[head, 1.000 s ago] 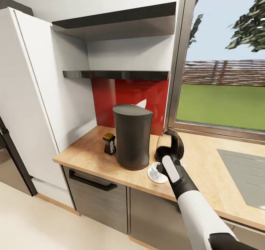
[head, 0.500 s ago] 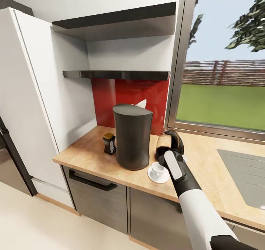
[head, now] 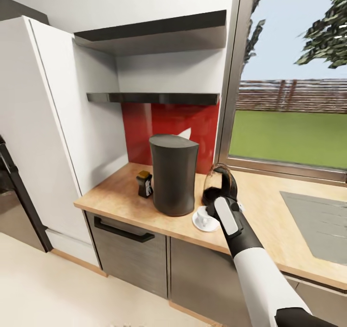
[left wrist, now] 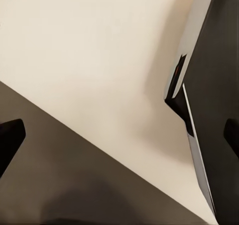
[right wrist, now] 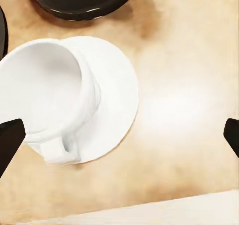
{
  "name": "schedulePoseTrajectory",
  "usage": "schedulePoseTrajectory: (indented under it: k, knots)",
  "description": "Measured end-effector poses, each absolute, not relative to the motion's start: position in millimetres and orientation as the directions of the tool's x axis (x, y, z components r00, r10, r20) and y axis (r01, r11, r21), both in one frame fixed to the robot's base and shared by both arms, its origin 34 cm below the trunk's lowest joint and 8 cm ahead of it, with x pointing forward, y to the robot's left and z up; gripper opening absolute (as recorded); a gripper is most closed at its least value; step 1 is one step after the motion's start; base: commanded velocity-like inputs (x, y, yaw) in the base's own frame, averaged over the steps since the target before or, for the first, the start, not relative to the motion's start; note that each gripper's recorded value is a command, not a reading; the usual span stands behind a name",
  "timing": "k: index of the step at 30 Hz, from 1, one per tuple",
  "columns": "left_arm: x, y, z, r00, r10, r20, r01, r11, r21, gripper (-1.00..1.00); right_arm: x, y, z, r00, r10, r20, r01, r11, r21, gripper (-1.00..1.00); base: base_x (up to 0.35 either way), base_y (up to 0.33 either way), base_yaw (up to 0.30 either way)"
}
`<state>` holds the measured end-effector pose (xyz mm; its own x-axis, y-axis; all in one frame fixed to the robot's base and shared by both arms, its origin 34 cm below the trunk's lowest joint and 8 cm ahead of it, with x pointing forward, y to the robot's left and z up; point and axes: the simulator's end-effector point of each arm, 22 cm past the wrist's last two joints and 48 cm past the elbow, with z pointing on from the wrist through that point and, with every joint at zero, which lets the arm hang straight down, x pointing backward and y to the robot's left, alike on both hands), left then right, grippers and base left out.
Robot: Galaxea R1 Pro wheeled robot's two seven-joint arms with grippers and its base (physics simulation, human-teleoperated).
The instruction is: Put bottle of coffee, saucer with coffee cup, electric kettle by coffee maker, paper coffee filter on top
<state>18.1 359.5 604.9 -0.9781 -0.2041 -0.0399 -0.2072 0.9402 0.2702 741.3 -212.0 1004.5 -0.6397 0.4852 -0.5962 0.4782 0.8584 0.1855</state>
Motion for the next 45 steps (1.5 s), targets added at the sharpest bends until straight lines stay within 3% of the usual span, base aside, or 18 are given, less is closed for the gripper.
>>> schedulePoseTrajectory:
  k: [30,33,36,40,45]
  knots:
    - [31.3,358.8,601.2,-0.975,-0.206,-0.076,-0.219,0.94,0.262,1.0,737.4,-209.2,1017.6,-0.634,0.477,-0.608,0.467,0.864,0.19,1.0,-0.104,-0.007,0.182]
    - [31.8,359.3,601.2,-0.975,-0.206,-0.078,-0.22,0.94,0.262,1.0,747.9,-173.0,1021.7,-0.651,0.404,-0.642,0.347,0.911,0.222,1.0,-0.305,0.0,0.04]
    - [32.2,359.1,601.1,-0.975,-0.206,-0.079,-0.22,0.94,0.262,1.0,762.3,-140.7,1033.9,-0.528,0.335,-0.78,0.248,0.94,0.236,1.0,-0.219,0.0,0.008]
    - [32.5,358.7,601.1,-0.975,-0.206,-0.08,-0.22,0.94,0.261,1.0,757.2,-121.3,1031.2,-0.215,0.108,-0.971,0.175,0.982,0.07,1.0,-0.05,0.0,0.001]
    - [36.9,358.5,600.7,-0.975,-0.205,-0.09,-0.221,0.94,0.259,1.0,718.7,-160.3,963.3,-0.044,0.004,-0.999,0.205,0.979,-0.005,1.0,-0.005,0.0,0.0]
